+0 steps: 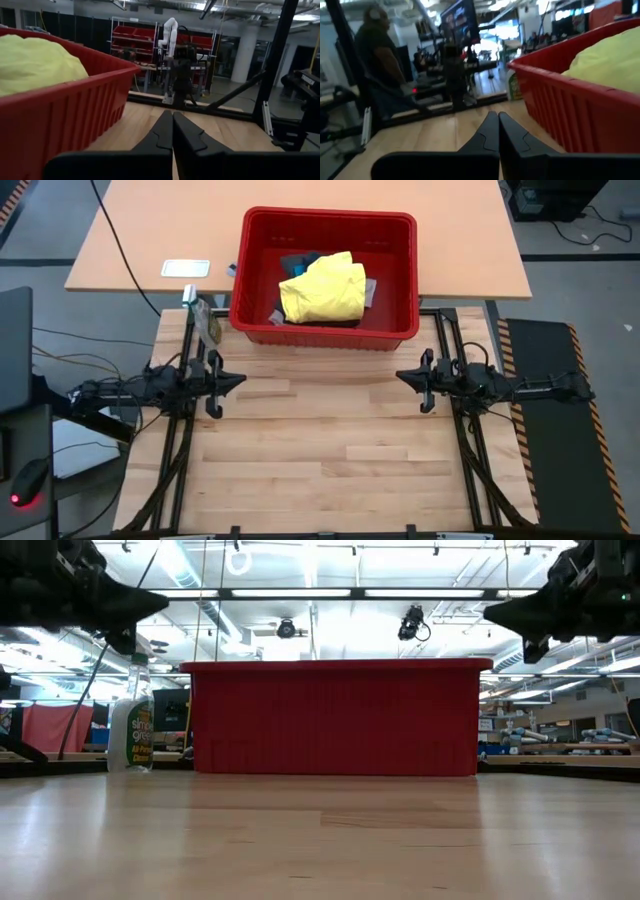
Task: Fold laundry
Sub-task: Return to Home Position
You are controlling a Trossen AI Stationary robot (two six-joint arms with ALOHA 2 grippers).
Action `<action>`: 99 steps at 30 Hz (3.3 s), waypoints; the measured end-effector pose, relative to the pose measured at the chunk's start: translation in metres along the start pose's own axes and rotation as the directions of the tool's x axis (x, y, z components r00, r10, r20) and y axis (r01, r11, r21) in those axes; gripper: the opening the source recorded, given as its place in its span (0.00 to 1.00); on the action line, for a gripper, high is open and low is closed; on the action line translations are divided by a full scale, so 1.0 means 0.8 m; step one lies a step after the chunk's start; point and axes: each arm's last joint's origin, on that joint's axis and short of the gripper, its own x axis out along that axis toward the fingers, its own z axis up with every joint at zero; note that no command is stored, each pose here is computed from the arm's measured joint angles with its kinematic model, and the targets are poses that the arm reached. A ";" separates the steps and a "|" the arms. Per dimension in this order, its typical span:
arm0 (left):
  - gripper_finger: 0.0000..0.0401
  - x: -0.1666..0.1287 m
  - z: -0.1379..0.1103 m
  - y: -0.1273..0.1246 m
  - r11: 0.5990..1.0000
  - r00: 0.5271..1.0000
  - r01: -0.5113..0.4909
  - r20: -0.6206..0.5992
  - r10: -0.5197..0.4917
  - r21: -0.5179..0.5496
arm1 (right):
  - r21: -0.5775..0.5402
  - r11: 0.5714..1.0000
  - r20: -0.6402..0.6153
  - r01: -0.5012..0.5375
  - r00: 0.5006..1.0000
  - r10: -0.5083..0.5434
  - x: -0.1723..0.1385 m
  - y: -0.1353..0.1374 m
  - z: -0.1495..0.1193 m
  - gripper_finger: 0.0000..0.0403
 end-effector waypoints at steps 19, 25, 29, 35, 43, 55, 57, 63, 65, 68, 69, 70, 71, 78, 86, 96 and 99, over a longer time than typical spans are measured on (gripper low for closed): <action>0.01 0.001 -0.034 -0.002 0.989 0.983 0.125 -0.122 -0.133 -0.076 | -0.034 0.998 -0.061 -0.044 0.997 0.042 -0.001 -0.001 -0.018 0.00; 0.01 0.001 -0.039 -0.001 0.990 0.977 0.122 -0.168 -0.133 -0.075 | -0.042 0.998 -0.154 -0.052 0.987 0.045 -0.002 -0.002 -0.030 0.03; 0.01 0.001 -0.040 -0.001 0.992 0.976 0.122 -0.175 -0.126 -0.032 | -0.007 0.997 -0.194 -0.075 0.978 0.073 -0.003 -0.002 -0.034 0.07; 0.01 0.001 -0.040 -0.001 0.992 0.977 0.122 -0.175 -0.125 -0.029 | 0.015 0.995 -0.183 -0.100 0.978 0.101 -0.003 0.000 -0.032 0.07; 0.01 0.001 -0.040 -0.001 0.992 0.977 0.121 -0.175 -0.124 -0.026 | 0.015 0.995 -0.183 -0.100 0.978 0.101 -0.003 0.000 -0.032 0.07; 0.01 0.001 -0.040 -0.001 0.993 0.977 0.120 -0.175 -0.122 -0.025 | 0.015 0.995 -0.183 -0.099 0.978 0.100 -0.003 0.000 -0.032 0.07; 0.01 0.001 -0.040 -0.001 0.993 0.977 0.119 -0.175 -0.122 -0.025 | 0.015 0.995 -0.183 -0.099 0.978 0.100 -0.003 0.000 -0.032 0.07; 0.01 0.001 -0.040 -0.001 0.993 0.977 0.119 -0.175 -0.122 -0.025 | 0.015 0.995 -0.183 -0.099 0.978 0.100 -0.003 0.000 -0.032 0.08; 0.01 0.001 -0.040 -0.001 0.993 0.977 0.119 -0.175 -0.122 -0.025 | 0.015 0.995 -0.183 -0.099 0.978 0.100 -0.003 0.000 -0.032 0.08; 0.01 0.001 -0.040 -0.001 0.993 0.977 0.119 -0.175 -0.122 -0.026 | 0.015 0.995 -0.183 -0.099 0.978 0.100 -0.003 0.000 -0.032 0.08; 0.01 0.001 -0.040 -0.001 0.993 0.977 0.119 -0.175 -0.122 -0.025 | 0.015 0.995 -0.183 -0.099 0.978 0.100 -0.003 0.000 -0.032 0.08; 0.01 0.001 -0.040 -0.001 0.993 0.977 0.119 -0.175 -0.122 -0.025 | 0.015 0.995 -0.183 -0.099 0.978 0.100 -0.003 0.000 -0.032 0.08; 0.01 0.001 -0.040 -0.001 0.993 0.977 0.119 -0.175 -0.122 -0.026 | 0.015 0.995 -0.183 -0.099 0.978 0.100 -0.003 0.000 -0.032 0.08; 0.01 0.001 -0.040 -0.001 0.993 0.977 0.119 -0.175 -0.122 -0.026 | 0.015 0.995 -0.183 -0.099 0.978 0.100 -0.003 0.000 -0.032 0.08; 0.01 0.001 -0.040 -0.001 0.993 0.977 0.119 -0.175 -0.122 -0.026 | 0.015 0.995 -0.183 -0.099 0.978 0.100 -0.003 0.000 -0.032 0.08; 0.01 0.001 -0.040 -0.001 0.993 0.977 0.119 -0.175 -0.122 -0.026 | 0.015 0.995 -0.183 -0.099 0.978 0.100 -0.003 0.000 -0.032 0.08; 0.01 0.001 -0.040 -0.001 0.993 0.977 0.119 -0.175 -0.122 -0.026 | 0.015 0.995 -0.183 -0.099 0.978 0.100 -0.003 0.000 -0.032 0.08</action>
